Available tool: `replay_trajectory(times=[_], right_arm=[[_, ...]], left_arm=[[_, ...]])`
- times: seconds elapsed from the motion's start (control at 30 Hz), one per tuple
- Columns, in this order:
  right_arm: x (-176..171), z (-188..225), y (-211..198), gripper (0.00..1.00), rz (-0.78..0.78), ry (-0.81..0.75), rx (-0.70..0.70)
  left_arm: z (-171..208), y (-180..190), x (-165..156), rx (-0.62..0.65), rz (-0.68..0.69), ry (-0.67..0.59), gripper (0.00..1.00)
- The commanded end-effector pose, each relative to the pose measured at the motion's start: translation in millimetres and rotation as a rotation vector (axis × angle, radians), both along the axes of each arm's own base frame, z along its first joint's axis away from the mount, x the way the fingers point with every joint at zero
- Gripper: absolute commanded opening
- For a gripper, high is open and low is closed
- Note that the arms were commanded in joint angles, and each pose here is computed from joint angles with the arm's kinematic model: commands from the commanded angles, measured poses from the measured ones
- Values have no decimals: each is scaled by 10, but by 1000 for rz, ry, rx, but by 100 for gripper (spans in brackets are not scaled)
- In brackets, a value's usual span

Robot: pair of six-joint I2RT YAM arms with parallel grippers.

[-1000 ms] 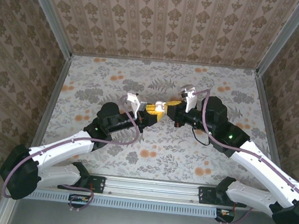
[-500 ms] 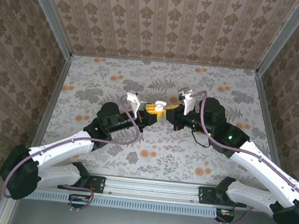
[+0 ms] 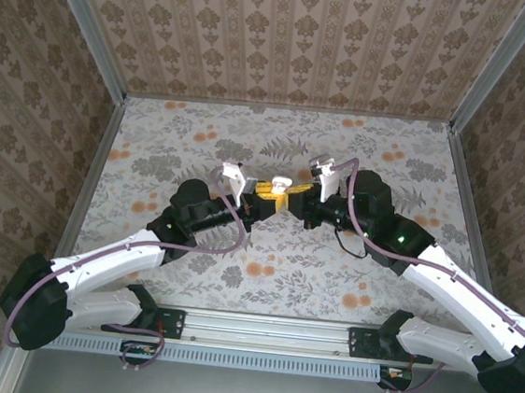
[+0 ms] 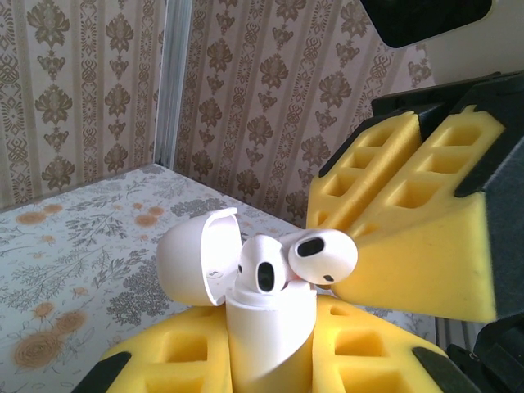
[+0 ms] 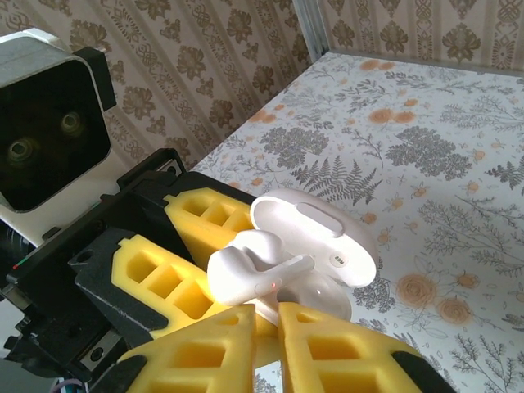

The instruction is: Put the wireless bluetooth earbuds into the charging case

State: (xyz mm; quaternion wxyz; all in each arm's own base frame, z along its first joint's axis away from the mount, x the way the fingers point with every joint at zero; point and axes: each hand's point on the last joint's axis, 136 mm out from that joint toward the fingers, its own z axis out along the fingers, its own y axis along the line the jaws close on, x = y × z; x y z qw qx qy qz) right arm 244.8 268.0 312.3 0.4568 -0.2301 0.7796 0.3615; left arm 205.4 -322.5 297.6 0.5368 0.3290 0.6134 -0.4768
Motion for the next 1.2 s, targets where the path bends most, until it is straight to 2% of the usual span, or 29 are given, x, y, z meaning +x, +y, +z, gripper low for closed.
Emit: replay_trajectory(times=[0.0, 0.27, 0.43, 0.9, 1.17], right_arm=[[-25, 71, -23, 20, -2, -17, -4], [16, 57, -7, 29, -4, -35, -15], [89, -76, 51, 32, -1, -21, -35], [368, -937, 173, 20, 1, 148, -86], [522, -1555, 126, 16, -15, 294, -43]], left_arm=[[284, 39, 2, -63, 9, -61, 0], [208, 42, 12, -49, 12, -54, 0], [17, 62, 54, -18, 27, -43, 0], [-932, 155, 175, 126, 65, 46, 0], [-1536, 169, 200, 233, 64, 116, 0]])
